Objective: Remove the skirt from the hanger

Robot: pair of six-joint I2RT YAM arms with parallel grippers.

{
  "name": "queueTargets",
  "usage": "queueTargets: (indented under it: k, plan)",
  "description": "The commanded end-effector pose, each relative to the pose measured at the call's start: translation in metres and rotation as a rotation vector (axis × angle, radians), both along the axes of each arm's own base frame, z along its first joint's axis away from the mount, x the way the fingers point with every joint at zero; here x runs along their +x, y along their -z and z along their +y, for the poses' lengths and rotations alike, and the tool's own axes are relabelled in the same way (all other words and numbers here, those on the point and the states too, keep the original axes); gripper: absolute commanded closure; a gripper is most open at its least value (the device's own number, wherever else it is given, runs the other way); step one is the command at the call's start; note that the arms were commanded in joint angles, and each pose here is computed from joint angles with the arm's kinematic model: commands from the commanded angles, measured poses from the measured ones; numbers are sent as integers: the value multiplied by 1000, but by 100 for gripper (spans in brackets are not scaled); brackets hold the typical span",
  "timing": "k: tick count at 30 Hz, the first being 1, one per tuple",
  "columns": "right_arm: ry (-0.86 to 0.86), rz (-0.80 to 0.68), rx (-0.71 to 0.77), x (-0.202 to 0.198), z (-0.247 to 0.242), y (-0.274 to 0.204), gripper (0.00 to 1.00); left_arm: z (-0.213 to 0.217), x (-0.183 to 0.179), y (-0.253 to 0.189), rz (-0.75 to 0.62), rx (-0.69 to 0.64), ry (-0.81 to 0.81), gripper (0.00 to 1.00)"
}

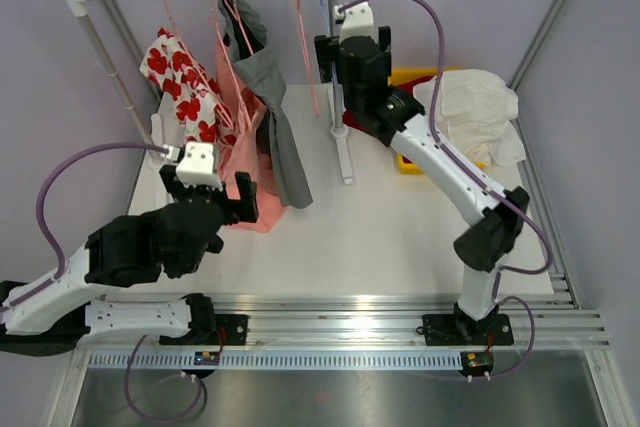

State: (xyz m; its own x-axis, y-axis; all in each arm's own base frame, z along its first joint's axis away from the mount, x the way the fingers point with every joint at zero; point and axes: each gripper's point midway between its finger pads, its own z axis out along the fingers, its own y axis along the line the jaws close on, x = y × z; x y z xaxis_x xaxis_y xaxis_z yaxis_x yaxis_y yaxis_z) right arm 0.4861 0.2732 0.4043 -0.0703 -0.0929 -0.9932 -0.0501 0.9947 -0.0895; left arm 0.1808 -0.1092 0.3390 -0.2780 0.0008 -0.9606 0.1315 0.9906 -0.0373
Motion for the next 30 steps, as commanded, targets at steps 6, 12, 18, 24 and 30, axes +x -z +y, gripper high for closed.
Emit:
queueTargets:
  k: [6, 12, 18, 24, 30]
  plan:
    - [105, -107, 228, -116, -110, -63, 0, -53, 60, -156, -264, -91, 50, 1]
    - [72, -37, 329, -170, -142, -25, 1, -70, 144, -184, -262, -40, -23, 2]
    - [48, 68, 344, -195, -151, 17, 1, -51, 214, -207, -257, -128, -97, 10]
    - [21, 128, 373, -214, -155, 47, 1, -38, 264, -179, -216, -174, -150, 13]
    - [32, 160, 340, -219, -160, 65, 1, -33, 292, -149, -157, -185, -168, 15]
